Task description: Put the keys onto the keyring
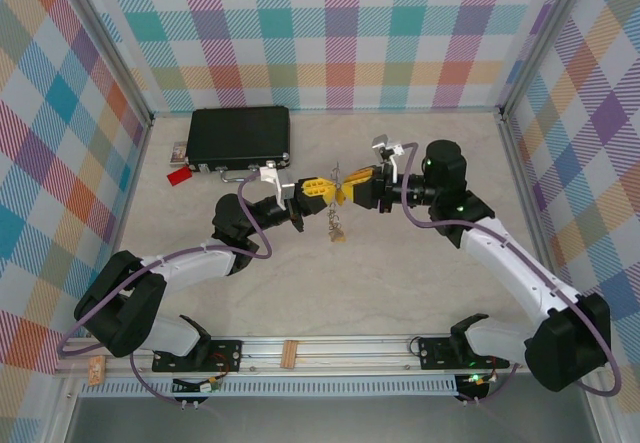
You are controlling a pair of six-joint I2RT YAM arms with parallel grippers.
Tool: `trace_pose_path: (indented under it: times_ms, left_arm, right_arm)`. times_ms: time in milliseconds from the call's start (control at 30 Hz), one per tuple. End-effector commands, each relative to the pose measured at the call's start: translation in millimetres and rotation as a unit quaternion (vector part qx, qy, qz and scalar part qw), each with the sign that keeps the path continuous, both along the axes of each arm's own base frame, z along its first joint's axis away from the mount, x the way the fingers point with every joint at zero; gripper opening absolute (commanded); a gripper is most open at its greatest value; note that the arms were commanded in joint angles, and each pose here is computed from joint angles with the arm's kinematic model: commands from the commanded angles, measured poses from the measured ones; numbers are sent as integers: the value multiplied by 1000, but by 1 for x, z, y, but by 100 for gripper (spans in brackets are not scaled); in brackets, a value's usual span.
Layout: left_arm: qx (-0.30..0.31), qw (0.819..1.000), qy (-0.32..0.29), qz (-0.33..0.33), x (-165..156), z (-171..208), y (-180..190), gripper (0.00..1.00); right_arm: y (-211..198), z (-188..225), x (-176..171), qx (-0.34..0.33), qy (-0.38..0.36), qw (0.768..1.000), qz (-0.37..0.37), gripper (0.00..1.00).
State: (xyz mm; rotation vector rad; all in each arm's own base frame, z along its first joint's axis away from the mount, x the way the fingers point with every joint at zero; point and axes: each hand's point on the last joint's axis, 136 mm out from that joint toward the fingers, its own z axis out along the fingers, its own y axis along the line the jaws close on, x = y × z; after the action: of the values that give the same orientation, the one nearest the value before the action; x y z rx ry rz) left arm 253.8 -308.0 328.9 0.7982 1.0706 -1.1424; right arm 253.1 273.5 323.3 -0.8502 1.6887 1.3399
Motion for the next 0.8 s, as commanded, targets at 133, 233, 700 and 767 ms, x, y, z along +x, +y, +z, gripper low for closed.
trace_pose_path:
  times_ms: [133, 233, 700, 767]
  left_arm:
    - [-30, 999, -40, -4, -16, 25, 9, 0]
    - [-29, 999, -40, -1, -16, 24, 9, 0]
    - [-35, 999, -40, -4, -17, 28, 10, 0]
    - [-37, 998, -40, -9, -19, 31, 9, 0]
  right_arm:
    - [3, 2, -3, 15, 2, 1000, 26, 26]
    - [3, 2, -5, 15, 3, 999, 31, 22]
    - [2, -8, -3, 1, 17, 999, 29, 0]
    - [3, -11, -2, -1, 26, 999, 34, 0]
